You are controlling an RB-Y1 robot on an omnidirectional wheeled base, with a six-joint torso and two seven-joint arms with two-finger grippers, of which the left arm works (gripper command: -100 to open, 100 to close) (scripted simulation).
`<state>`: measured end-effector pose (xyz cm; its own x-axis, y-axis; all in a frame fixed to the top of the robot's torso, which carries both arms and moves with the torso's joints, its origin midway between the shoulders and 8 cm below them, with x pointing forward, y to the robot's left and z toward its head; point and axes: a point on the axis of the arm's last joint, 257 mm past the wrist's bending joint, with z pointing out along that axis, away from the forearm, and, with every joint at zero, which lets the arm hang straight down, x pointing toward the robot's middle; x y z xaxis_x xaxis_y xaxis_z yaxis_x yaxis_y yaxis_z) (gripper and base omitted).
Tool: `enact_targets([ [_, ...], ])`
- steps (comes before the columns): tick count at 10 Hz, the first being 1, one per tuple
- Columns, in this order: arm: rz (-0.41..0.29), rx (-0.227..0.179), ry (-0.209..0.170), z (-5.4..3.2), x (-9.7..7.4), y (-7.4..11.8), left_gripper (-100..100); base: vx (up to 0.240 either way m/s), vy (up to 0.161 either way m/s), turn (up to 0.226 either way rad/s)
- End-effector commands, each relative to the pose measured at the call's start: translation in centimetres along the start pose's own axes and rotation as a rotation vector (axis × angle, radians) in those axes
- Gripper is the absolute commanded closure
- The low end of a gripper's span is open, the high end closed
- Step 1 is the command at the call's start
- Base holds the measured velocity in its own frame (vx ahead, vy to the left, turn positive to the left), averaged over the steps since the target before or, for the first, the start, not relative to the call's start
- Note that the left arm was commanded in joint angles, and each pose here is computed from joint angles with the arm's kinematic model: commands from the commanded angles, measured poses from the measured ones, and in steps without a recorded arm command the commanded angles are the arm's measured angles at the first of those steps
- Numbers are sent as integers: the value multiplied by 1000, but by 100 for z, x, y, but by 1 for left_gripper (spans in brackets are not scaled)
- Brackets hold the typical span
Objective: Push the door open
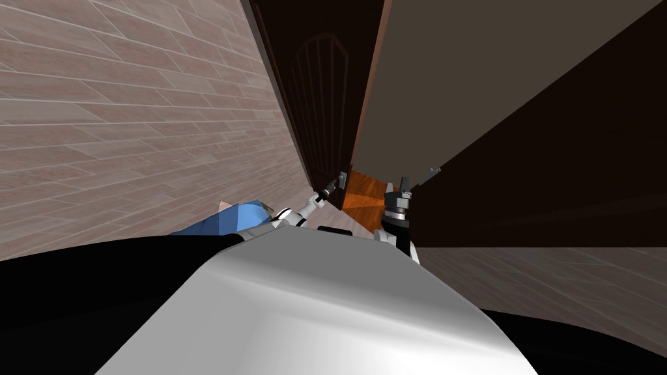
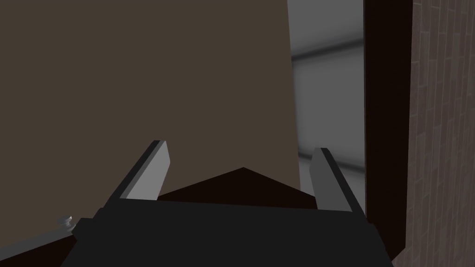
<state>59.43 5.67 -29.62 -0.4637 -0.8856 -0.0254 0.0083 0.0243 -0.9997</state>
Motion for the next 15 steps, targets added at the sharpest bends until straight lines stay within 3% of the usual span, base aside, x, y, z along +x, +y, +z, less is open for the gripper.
enact_targets([
  [1, -8, 1, 15, 7, 58, 3, -100, 16, 10, 53],
  [10, -8, 1, 15, 7, 58, 3, -100, 0, 0, -1],
  [11, -13, 2, 46, 9, 149, 0, -100, 21, 14, 69],
  [15, -17, 3, 56, 13, 193, -2, -100, 9, 6, 31],
])
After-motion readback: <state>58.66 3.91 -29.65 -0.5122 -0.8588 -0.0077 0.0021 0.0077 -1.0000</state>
